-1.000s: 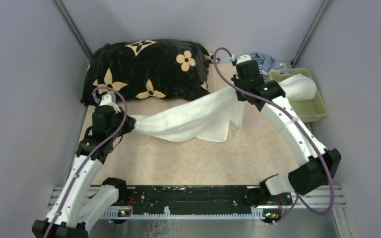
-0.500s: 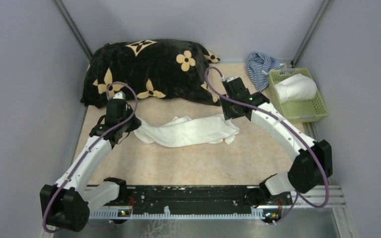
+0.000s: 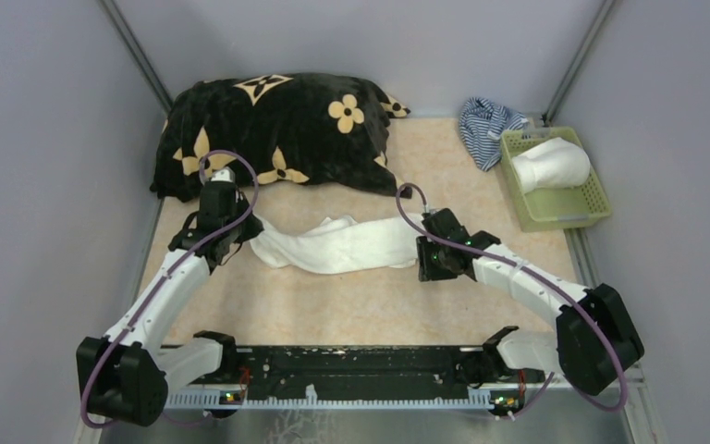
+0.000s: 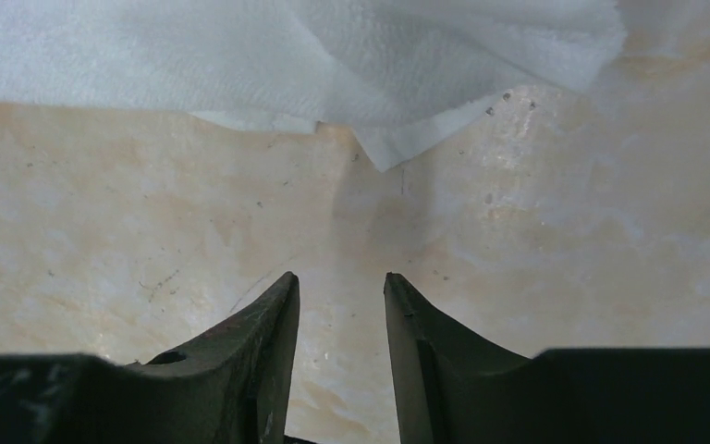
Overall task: Roll the towels
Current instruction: Flatten out the towel at the center of the board.
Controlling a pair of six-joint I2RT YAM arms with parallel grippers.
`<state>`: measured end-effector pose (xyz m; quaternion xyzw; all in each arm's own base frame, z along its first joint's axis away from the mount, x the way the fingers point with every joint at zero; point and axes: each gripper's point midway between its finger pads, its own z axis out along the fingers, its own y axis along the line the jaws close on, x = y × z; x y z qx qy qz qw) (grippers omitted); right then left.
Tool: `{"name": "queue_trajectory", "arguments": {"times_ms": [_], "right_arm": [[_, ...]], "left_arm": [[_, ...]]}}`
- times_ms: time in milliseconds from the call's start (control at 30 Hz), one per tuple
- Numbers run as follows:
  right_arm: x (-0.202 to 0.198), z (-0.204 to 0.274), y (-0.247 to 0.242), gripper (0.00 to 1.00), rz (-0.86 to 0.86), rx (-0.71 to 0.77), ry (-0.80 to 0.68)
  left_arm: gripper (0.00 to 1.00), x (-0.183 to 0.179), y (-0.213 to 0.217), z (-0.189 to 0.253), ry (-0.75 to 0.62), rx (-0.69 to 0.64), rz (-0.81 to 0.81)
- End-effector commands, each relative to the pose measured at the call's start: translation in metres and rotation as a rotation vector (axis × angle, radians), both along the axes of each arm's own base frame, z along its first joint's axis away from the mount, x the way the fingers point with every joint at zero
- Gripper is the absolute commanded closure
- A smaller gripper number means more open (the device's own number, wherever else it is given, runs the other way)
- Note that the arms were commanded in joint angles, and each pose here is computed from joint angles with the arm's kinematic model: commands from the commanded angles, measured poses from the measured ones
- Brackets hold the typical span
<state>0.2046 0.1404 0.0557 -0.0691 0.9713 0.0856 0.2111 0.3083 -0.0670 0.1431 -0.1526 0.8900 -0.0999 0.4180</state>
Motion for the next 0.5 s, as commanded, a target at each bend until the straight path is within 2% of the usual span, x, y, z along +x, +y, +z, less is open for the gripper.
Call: {"name": "queue_trajectory", "arguments": {"times_ms": [0, 200, 467], "right_arm": [[0.033, 0.009, 0.031, 0.62, -0.065, 0.151, -0.130], [0.049, 0.008, 0.053, 0.61, -0.045, 0.239, -0.167], [0.055, -0.019, 0.049, 0.61, -0.091, 0.178, -0.122]], "left_arm": [[0.97, 0.012, 0.002, 0.015, -0.048, 0.011, -0.001], [0.97, 0.009, 0.005, 0.015, -0.050, 0.032, -0.001], [0.97, 0.007, 0.007, 0.017, -0.055, 0.044, 0.000]]}}
